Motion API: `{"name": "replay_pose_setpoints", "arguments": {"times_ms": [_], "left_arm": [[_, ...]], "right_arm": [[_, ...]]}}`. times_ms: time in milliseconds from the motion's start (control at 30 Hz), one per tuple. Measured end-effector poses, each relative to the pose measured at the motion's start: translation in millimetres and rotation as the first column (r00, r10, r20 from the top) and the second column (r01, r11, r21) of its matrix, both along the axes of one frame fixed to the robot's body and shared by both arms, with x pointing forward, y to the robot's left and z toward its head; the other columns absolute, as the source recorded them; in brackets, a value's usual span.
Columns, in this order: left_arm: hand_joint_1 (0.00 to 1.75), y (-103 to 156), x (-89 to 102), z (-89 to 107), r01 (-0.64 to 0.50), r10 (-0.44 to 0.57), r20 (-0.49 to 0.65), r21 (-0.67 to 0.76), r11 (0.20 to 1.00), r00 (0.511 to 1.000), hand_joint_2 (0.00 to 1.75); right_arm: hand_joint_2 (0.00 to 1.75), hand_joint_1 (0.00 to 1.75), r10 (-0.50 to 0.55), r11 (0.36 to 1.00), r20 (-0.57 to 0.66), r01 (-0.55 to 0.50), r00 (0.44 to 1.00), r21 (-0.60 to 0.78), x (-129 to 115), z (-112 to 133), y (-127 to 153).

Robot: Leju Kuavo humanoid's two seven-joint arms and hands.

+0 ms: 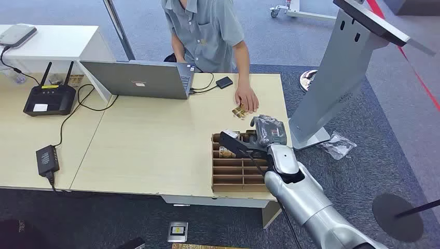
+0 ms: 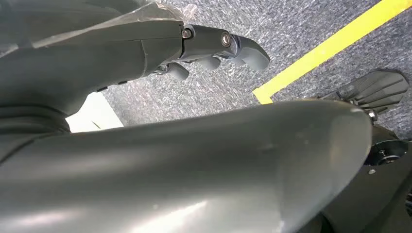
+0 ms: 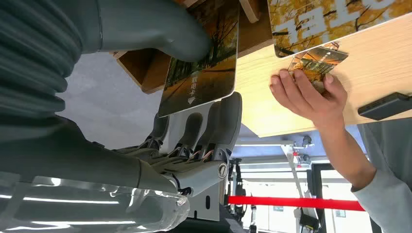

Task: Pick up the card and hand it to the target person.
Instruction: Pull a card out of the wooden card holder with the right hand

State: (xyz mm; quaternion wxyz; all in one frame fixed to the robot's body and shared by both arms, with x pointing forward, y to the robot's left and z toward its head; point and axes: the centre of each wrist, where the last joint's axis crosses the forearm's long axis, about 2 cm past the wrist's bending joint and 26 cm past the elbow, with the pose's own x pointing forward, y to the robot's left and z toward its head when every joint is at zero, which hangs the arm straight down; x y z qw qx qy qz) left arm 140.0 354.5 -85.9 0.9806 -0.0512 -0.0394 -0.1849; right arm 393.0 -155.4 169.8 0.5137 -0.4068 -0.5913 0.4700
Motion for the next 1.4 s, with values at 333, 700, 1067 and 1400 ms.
{"name": "replay_pose_setpoints", "arguments": {"times_ms": [333, 700, 1067, 1400], "left_arm": [[0.00, 0.0, 0.0, 0.0, 0.006, -0.006, -0.001, 0.002, 1.000, 1.000, 0.00], [0.00, 0.1, -0.8, -0.3, 0.004, -0.004, 0.003, 0.002, 1.000, 1.000, 0.00], [0.00, 0.4, -7.2, -2.2, -0.007, 0.007, 0.006, 0.006, 1.000, 1.000, 0.00], [0.00, 0.9, -12.8, -3.8, -0.019, 0.019, 0.012, -0.001, 1.000, 1.000, 0.00]], "right_arm": [[1.75, 1.05, -0.009, 1.000, 0.017, 0.009, 1.000, -0.005, 0.3, 2.9, -2.6], [1.75, 1.50, -0.007, 1.000, 0.094, 0.006, 0.996, 0.021, -1.4, 14.4, -4.7], [1.75, 1.62, 0.026, 0.998, 0.174, -0.034, 0.984, 0.045, -9.2, 28.2, -1.1], [1.75, 1.75, 0.183, 0.975, 0.349, -0.216, 0.919, 0.058, -21.6, 51.4, 8.0]]}}
